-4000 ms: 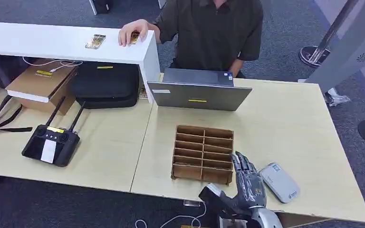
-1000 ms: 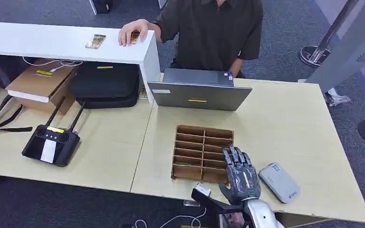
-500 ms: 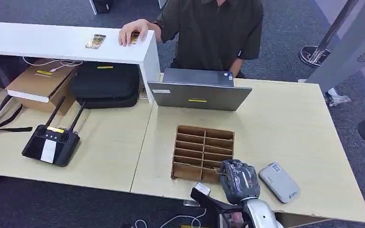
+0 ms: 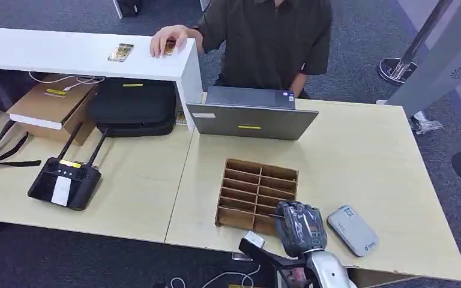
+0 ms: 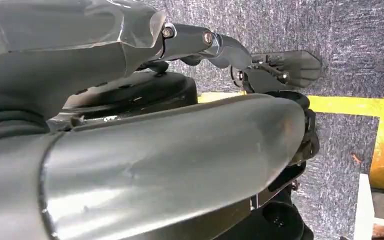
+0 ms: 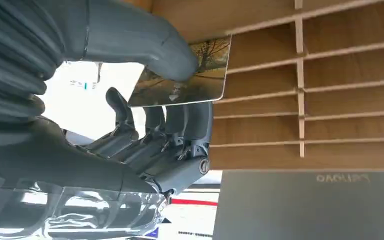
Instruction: Pass the card to the sensor for recognition and then transmit it.
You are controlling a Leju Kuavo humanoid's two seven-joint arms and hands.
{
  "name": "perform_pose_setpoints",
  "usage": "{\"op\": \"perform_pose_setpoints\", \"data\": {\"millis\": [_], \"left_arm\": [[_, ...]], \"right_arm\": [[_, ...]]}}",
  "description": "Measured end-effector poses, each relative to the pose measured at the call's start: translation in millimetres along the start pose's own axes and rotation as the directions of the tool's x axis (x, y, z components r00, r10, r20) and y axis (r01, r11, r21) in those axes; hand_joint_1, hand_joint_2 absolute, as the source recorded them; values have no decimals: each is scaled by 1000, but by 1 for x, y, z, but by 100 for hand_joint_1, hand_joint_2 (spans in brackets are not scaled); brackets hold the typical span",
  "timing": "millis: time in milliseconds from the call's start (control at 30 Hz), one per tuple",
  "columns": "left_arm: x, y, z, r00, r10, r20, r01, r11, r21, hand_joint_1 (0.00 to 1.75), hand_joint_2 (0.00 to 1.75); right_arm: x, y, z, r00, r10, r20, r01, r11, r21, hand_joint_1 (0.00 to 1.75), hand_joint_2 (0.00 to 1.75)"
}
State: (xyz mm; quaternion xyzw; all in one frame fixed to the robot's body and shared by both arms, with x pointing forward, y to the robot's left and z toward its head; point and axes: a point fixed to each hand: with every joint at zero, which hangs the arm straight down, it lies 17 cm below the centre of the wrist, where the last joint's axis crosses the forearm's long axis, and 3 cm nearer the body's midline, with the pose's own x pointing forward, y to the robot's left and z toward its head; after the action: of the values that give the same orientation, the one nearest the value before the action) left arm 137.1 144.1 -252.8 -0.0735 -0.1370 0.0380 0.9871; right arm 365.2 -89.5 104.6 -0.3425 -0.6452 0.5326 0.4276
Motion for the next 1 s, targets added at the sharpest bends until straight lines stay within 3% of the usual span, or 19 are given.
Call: {"op": "perform_pose_setpoints", "data": {"millis": [133,233,467,533,700,867,1000], "left_arm": [[0,1,0,1000,9,11,-9,1000,3,0,0],[-1,1,0,1000,9,25,-10,1000,8,0,0],[-1,1,0,1000,-1,31,1,1000,17,0,0],[-2,2,0,1000,5,25,-6,1000,20,0,0],[-3,2,0,1000,14,18,-14,1000,24,0,0],[-4,2,0,1000,11,9,-11,1000,25,0,0],[-7,1,0,999,-31,-18,31,1000,6,0,0]], "right_arm": [[0,-34,-4,1000,-2,4,3,990,-140,175,175],[-5,-91,-2,1000,-11,1,11,939,-345,175,175],[-24,-199,40,1000,-2,-22,-14,711,-703,175,175],[-26,-218,57,1000,12,-24,-26,656,-754,175,175],[-31,-246,82,998,54,-36,-61,597,-800,175,175],[-38,-256,94,998,44,-45,-62,578,-813,175,175],[-41,-256,92,1000,12,6,-3,578,-816,175,175]]}}
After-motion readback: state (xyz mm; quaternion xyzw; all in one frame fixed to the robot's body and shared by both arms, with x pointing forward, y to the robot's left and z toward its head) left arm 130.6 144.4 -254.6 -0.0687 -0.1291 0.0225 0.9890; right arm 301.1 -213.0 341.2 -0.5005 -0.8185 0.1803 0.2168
